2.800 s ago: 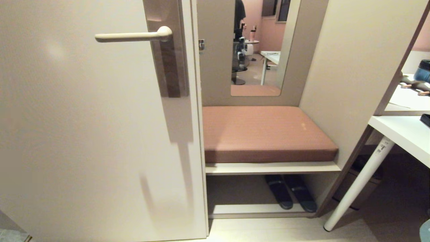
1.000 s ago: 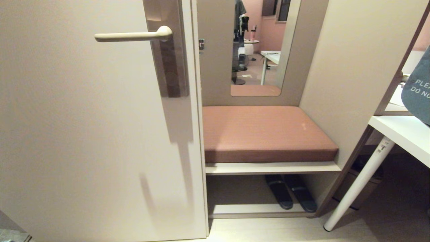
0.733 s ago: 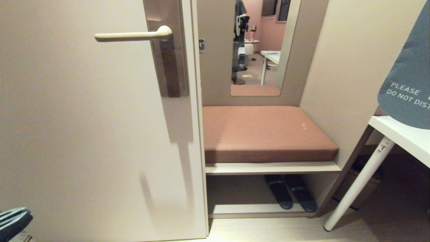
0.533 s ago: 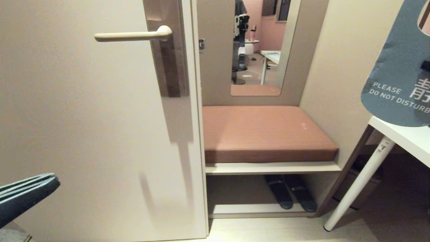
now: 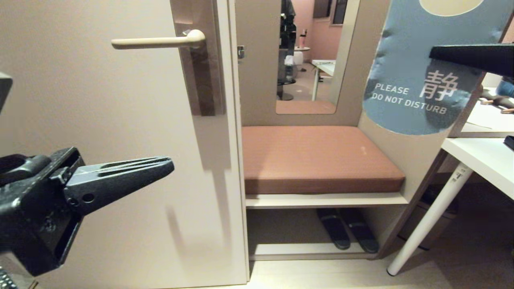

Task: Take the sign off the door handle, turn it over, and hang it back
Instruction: Hand it to the other hand

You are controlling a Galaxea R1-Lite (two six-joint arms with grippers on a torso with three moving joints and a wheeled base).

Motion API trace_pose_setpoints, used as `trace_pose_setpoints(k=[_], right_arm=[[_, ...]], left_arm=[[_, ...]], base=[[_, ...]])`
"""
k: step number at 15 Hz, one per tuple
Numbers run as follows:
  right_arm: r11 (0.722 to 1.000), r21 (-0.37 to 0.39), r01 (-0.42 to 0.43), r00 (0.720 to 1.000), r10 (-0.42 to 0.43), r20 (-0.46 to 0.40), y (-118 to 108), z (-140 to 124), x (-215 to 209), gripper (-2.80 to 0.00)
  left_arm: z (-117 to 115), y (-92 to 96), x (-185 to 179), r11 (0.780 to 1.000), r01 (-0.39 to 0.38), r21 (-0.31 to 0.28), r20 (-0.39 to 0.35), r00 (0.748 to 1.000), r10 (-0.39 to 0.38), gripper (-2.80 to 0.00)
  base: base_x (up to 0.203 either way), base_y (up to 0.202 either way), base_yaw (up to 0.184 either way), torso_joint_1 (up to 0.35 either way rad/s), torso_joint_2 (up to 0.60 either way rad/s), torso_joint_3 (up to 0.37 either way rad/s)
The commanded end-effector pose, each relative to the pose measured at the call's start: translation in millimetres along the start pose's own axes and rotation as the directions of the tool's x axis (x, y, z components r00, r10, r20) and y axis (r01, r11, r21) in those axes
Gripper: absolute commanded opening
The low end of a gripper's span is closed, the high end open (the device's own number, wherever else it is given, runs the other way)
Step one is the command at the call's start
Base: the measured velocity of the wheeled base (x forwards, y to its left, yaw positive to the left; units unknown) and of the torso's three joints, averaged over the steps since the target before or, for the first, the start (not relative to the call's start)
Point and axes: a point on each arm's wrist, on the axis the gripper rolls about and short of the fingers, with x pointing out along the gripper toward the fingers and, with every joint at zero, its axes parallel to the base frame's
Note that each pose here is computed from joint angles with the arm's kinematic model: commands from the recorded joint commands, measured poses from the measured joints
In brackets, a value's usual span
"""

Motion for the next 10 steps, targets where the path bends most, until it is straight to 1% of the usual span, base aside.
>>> trace_pose_setpoints(k=[1,5,8,10], right_arm=[[0.998,0.022,-0.057,0.998,0.057,-0.028,-0.5,-4.7,19.2,-2.80],[0.991,0.037,-0.126,0.991,0.128,-0.041,-1.7,-16.2,51.2,-2.80],[0.985,0.041,-0.166,0.985,0.168,-0.045,1.2,-22.0,66.9,-2.80],[0.982,0.049,-0.182,0.981,0.185,-0.058,3.8,-26.3,70.9,-2.80]], left_arm=[[-7.0,13.4,19.3,0.999,0.002,-0.037,-0.048,0.999,-0.004,-2.80],[-13.9,27.5,40.9,0.996,0.075,-0.057,-0.072,0.994,-0.079,-2.80],[-10.6,37.7,59.5,0.992,0.121,-0.046,-0.063,0.990,-0.124,-2.80],[-12.0,39.5,62.6,0.991,0.126,-0.048,-0.069,0.989,-0.129,-2.80]], base=[[0.000,0.000,0.000,0.000,0.00,0.000],[0.000,0.000,0.000,0.000,0.00,0.000],[0.000,0.000,0.000,0.000,0.00,0.000],[0.000,0.000,0.000,0.000,0.00,0.000]])
